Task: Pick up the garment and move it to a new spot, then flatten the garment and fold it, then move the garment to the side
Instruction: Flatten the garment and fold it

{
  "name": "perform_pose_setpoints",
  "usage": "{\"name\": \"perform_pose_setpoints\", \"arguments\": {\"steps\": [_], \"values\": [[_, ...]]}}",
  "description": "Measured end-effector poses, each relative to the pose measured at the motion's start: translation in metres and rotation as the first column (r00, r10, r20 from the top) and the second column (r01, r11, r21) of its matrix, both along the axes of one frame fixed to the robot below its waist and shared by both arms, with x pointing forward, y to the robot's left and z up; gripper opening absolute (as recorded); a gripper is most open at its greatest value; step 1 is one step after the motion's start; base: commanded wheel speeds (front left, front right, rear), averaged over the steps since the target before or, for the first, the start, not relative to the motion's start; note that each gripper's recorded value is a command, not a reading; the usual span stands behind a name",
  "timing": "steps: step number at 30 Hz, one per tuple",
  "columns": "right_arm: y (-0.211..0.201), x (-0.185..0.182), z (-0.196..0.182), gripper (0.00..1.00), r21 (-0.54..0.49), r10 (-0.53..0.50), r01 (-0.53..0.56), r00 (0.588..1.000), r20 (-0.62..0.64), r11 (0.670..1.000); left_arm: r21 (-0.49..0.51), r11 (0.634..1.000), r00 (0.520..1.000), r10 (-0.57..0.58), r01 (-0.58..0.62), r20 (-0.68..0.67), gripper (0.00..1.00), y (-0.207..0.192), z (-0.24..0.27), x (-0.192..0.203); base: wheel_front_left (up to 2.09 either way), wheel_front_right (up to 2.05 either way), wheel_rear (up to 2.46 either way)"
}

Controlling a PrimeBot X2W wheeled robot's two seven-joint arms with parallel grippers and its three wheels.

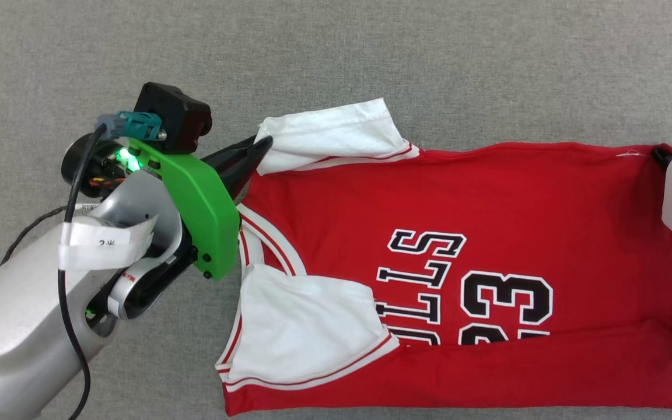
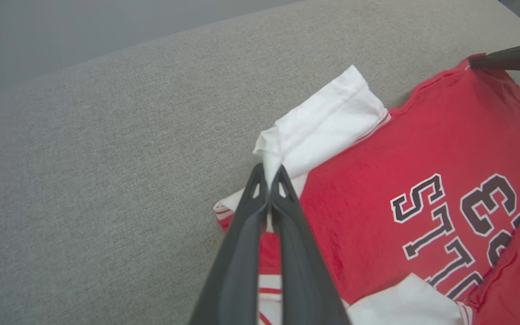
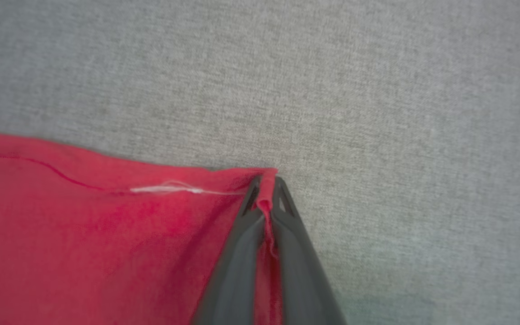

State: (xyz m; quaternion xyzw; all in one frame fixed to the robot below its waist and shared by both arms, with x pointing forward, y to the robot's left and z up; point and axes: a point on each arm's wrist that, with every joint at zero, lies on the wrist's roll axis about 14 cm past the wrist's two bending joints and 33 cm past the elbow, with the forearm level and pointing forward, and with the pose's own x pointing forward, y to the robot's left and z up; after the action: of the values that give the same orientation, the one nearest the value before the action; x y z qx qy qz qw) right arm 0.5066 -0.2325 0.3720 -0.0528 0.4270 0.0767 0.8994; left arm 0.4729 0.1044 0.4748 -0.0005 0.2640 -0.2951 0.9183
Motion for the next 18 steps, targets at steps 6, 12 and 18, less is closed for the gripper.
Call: {"name": "perform_pose_setpoints", "arguments": {"steps": [6,12,18], "values": [[-0.004,-0.002,0.016,0.00,0.051,-0.049,0.045,0.996,0.077,0.998,-0.012,0.999,0.999,0.036,-0.036,0.005,0.00,0.007,0.003,-0.008,0.00,0.00,0.00],[-0.011,-0.020,0.035,0.00,0.111,-0.105,0.089,0.983,0.147,0.990,-0.027,0.998,0.998,0.065,-0.065,0.013,0.00,0.012,0.009,-0.025,0.00,0.00,0.00],[-0.010,-0.041,0.060,0.00,0.193,-0.146,0.102,0.962,0.231,0.976,-0.032,0.996,0.997,0.081,-0.081,-0.004,0.00,0.015,0.010,-0.054,0.00,0.00,0.00]]}}
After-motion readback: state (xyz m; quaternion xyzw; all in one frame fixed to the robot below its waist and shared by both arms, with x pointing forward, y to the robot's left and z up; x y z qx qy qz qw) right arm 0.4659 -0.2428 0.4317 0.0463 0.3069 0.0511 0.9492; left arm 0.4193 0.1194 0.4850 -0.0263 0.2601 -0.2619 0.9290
